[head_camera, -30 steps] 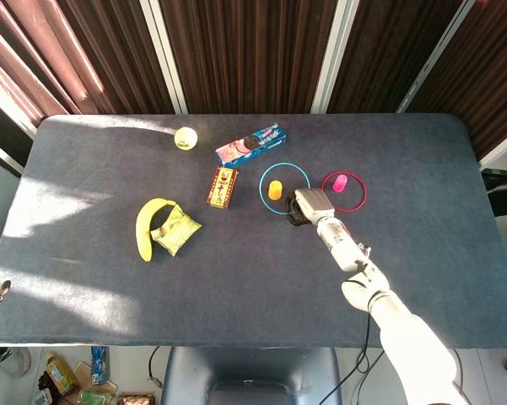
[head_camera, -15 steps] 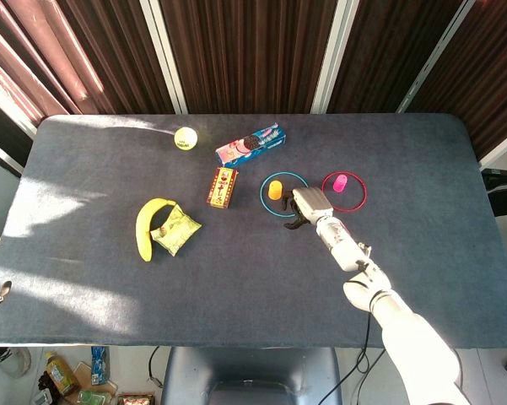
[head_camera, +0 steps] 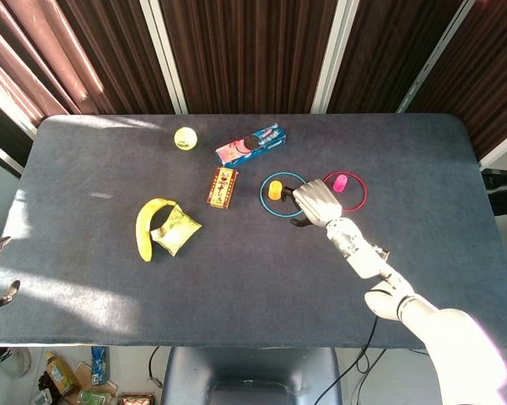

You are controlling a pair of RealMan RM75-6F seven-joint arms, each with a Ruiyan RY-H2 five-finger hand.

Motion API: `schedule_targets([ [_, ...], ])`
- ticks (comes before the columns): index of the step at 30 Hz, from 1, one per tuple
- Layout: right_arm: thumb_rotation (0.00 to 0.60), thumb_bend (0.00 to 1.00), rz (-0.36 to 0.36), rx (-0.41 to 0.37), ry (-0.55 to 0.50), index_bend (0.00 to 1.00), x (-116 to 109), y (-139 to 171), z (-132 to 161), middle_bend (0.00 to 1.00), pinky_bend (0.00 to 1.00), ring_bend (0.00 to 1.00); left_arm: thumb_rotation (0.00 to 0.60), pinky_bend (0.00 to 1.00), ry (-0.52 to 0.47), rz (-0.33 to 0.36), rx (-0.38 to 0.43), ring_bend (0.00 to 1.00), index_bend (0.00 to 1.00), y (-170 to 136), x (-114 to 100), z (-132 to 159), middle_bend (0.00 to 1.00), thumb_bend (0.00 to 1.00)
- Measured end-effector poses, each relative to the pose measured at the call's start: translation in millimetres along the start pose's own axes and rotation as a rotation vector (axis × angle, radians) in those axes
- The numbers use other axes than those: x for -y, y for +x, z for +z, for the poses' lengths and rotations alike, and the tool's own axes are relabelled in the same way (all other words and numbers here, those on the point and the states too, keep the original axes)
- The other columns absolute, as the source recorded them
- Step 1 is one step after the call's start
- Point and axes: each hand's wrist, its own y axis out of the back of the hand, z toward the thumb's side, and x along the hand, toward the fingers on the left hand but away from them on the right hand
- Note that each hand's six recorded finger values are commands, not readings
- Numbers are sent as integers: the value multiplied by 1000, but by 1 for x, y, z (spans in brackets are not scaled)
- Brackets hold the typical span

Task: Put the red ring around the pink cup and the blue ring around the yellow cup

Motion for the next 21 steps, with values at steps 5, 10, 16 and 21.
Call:
schedule_targets([
  [5,600,215,-73,-10,193,380,-24,47,11,391,420,335,600,177,23,-7,20,0,146,-1,1,12,0,293],
  [10,600,210,-112,87,206,234,-60,122,6,211,200,172,600,177,39,-6,41,0,146,-2,1,25,0,293],
  [16,600,211,-94,374,166,82,-103,240,-43,97,117,78,600,177,23,0,51,0,146,0,1,40,0,293],
  [21,600,210,-97,535,177,33,-116,306,-62,78,113,64,600,178,26,-13,66,0,146,2,5,47,0,294],
])
